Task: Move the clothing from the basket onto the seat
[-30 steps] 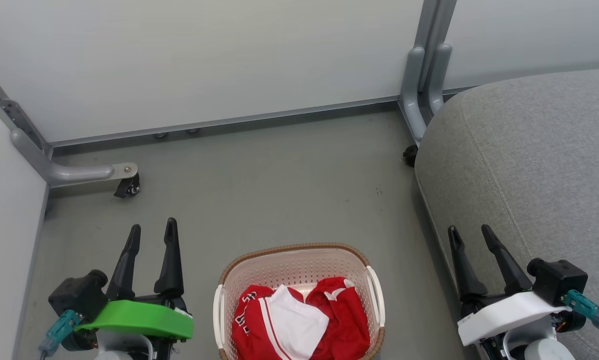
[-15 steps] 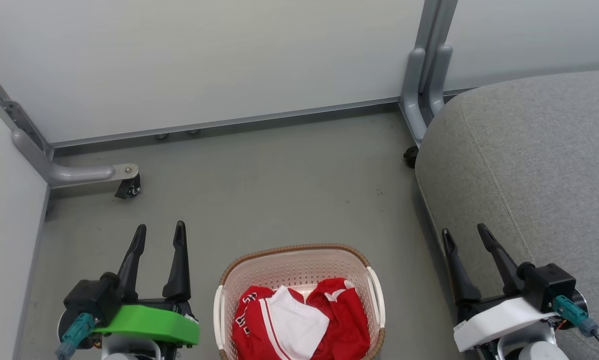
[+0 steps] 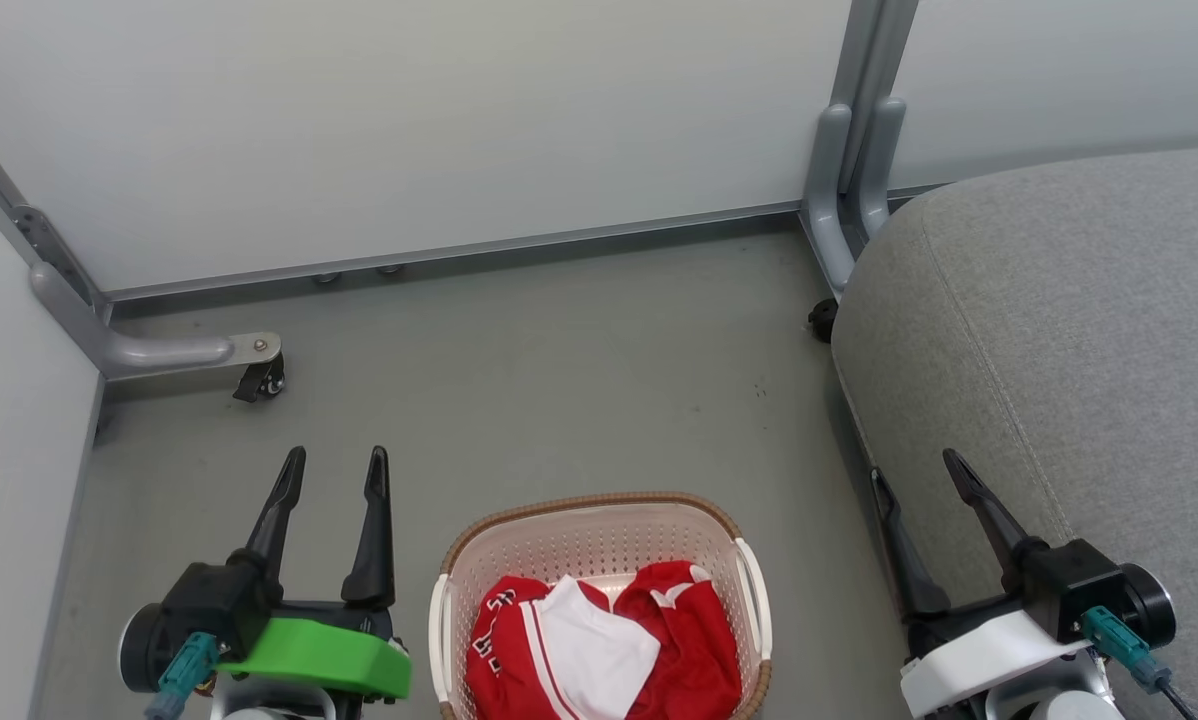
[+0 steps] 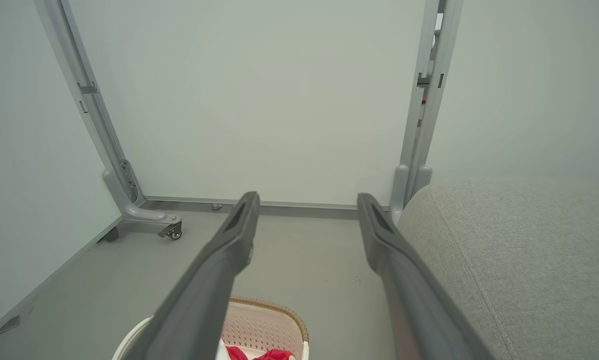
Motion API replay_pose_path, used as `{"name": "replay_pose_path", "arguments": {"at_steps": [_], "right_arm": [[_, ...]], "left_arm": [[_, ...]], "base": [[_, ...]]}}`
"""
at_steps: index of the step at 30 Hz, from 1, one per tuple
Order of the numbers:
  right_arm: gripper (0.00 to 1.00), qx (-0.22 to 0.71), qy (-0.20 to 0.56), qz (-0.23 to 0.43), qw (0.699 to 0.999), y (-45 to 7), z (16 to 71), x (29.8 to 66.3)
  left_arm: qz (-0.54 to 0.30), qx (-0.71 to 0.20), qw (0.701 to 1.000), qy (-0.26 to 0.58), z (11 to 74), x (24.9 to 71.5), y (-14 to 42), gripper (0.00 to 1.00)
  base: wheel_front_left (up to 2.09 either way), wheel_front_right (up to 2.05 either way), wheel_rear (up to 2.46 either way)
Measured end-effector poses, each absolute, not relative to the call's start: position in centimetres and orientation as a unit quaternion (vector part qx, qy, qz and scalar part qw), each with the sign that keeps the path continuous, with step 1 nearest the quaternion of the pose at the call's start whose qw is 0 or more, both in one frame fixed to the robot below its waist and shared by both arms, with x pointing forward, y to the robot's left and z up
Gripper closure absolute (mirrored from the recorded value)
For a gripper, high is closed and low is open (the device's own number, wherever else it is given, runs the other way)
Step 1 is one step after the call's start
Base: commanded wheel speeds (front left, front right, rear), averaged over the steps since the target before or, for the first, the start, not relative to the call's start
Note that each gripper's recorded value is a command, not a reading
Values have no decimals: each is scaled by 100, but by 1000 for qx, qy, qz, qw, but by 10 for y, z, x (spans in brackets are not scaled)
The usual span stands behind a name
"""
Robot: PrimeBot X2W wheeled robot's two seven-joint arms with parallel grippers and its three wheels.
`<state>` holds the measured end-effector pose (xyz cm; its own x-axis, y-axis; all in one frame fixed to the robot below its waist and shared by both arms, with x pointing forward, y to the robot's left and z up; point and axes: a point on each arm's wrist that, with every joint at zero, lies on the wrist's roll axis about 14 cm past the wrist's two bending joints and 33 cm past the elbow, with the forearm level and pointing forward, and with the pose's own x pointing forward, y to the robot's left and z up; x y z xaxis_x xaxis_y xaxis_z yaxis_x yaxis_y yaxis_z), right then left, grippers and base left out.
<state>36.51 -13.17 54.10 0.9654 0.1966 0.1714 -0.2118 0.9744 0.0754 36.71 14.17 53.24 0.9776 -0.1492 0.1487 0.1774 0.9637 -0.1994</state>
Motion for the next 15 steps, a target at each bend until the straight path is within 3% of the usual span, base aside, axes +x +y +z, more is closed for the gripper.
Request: {"name": "replay_pose_path", "arguments": {"at_steps": [15], "right_arm": [[0,6,-95,114,989,-126,545,362]], "left_arm": [[-96,-63,991,-71,530,363,134,0]], "base": [[0,0,0]]}}
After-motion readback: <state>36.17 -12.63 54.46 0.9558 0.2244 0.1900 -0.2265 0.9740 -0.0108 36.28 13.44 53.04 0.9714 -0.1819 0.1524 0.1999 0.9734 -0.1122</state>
